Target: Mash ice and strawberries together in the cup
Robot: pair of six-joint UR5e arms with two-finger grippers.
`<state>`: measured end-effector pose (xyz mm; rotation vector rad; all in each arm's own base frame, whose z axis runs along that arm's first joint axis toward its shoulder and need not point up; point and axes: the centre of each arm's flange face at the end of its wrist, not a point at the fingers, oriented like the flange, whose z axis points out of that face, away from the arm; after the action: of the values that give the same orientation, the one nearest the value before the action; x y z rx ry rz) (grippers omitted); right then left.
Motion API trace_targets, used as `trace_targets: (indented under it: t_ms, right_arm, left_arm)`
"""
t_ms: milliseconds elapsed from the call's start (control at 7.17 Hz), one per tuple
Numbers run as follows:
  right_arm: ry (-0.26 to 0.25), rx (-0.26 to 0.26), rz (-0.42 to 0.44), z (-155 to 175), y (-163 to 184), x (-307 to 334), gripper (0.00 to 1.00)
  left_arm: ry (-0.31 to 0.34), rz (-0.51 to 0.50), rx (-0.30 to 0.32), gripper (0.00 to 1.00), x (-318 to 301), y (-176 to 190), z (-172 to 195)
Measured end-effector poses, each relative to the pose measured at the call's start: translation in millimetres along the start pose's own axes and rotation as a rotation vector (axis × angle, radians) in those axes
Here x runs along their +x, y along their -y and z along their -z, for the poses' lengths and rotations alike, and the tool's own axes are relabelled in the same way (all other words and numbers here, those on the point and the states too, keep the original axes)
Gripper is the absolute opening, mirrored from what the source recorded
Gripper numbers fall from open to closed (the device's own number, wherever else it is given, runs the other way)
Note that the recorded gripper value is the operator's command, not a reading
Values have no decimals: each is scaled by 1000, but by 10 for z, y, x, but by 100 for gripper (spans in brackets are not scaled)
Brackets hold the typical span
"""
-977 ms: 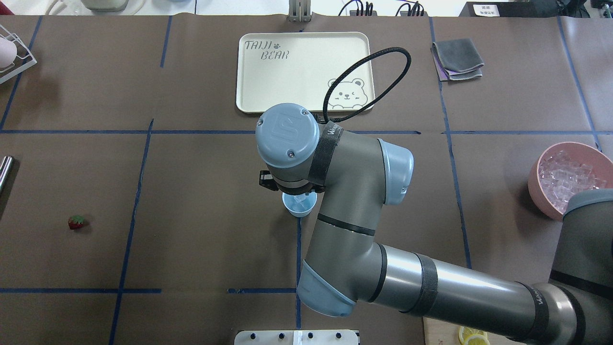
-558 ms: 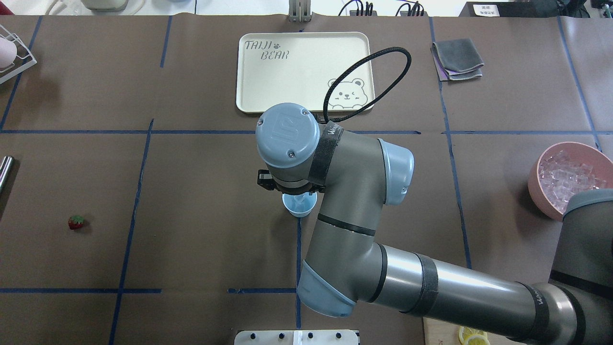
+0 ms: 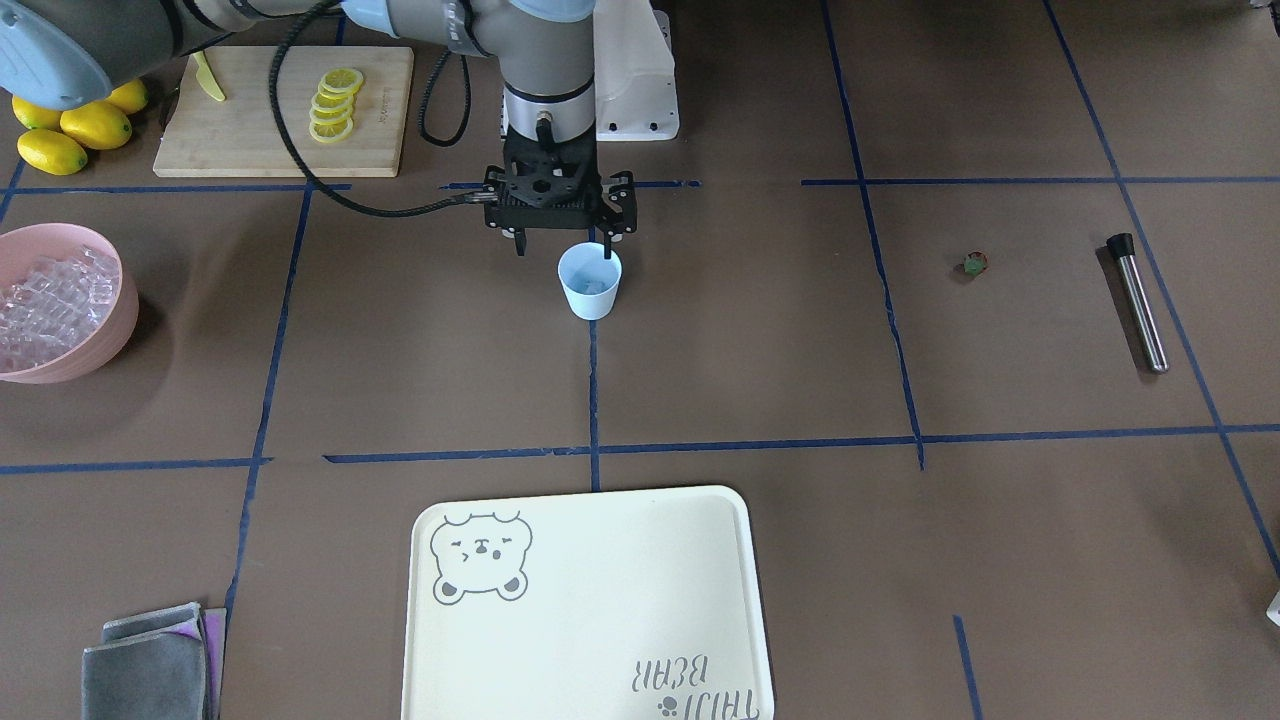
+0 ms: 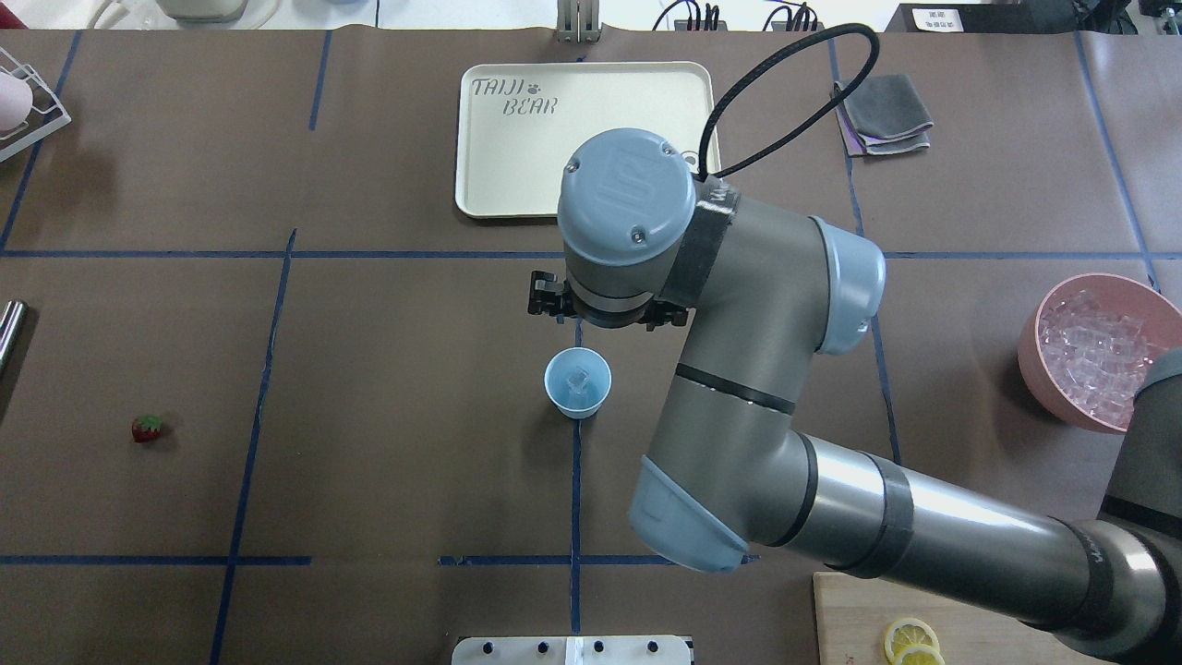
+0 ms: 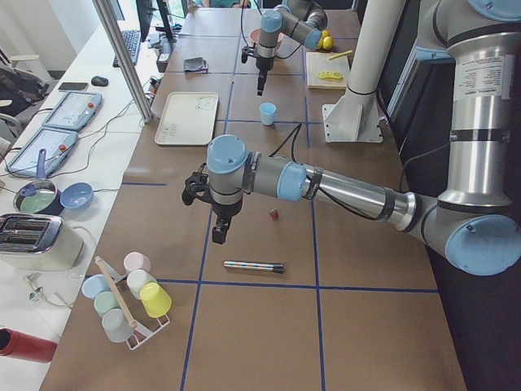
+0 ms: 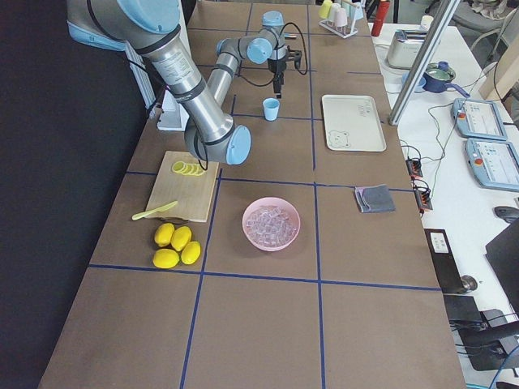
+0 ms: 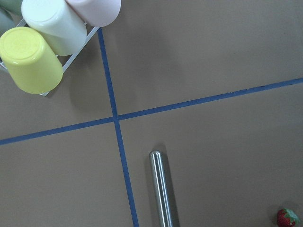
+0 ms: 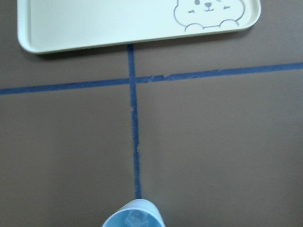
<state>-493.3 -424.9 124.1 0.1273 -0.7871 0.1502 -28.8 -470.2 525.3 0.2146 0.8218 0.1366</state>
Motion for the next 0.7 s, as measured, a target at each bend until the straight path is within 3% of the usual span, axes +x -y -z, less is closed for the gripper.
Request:
trace_targets:
  t_ms: [419,698]
  right_arm:
    - [-12,16,94,286,584,1129,99]
    - [-32,3,194,464,1083,2078,99]
  left_arm:
    - [-12,118,80,98,613,-346,-485]
    - [6,161,81,99,1327,-503,-788]
